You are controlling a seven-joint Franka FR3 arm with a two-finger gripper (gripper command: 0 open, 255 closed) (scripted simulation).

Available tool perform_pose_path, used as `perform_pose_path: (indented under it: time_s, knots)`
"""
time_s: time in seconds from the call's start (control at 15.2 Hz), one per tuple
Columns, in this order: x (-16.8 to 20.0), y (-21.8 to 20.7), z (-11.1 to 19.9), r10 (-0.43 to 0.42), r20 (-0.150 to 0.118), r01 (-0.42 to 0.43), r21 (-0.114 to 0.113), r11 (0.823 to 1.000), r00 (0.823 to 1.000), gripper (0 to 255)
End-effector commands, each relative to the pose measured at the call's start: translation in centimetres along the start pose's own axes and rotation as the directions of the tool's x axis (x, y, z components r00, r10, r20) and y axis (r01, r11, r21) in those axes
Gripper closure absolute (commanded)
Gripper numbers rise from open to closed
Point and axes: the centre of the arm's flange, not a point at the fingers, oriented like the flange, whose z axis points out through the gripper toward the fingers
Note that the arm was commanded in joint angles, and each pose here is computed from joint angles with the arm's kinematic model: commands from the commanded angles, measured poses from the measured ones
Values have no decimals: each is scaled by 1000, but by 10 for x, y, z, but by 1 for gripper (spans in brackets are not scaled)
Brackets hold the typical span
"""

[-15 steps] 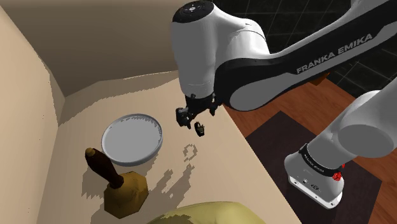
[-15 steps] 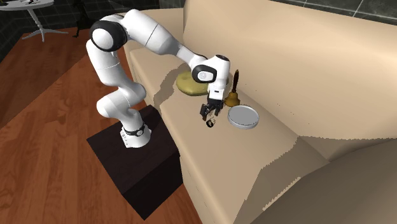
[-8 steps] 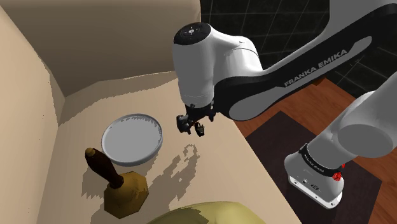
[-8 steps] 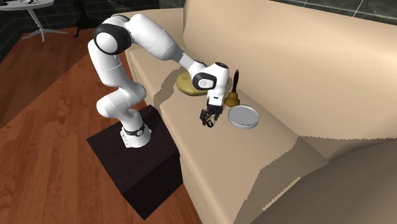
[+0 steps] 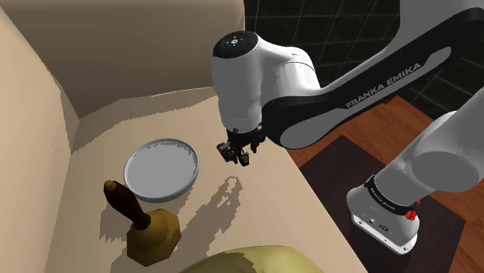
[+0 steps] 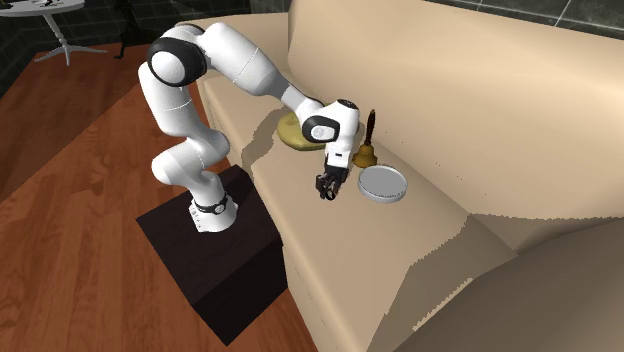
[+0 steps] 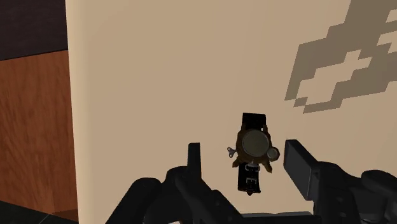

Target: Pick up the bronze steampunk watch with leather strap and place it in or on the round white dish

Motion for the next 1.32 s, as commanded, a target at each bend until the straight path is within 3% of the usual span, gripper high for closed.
perform_pose_path:
  time_s: [0.0,0.53,1.25]
  knots:
    - [0,0,0,0,0,0,0,1000,1000,255]
    - [0,0,0,0,0,0,0,1000,1000,255]
    - [2,12,-57,0,0,0,0,1000,1000,255]
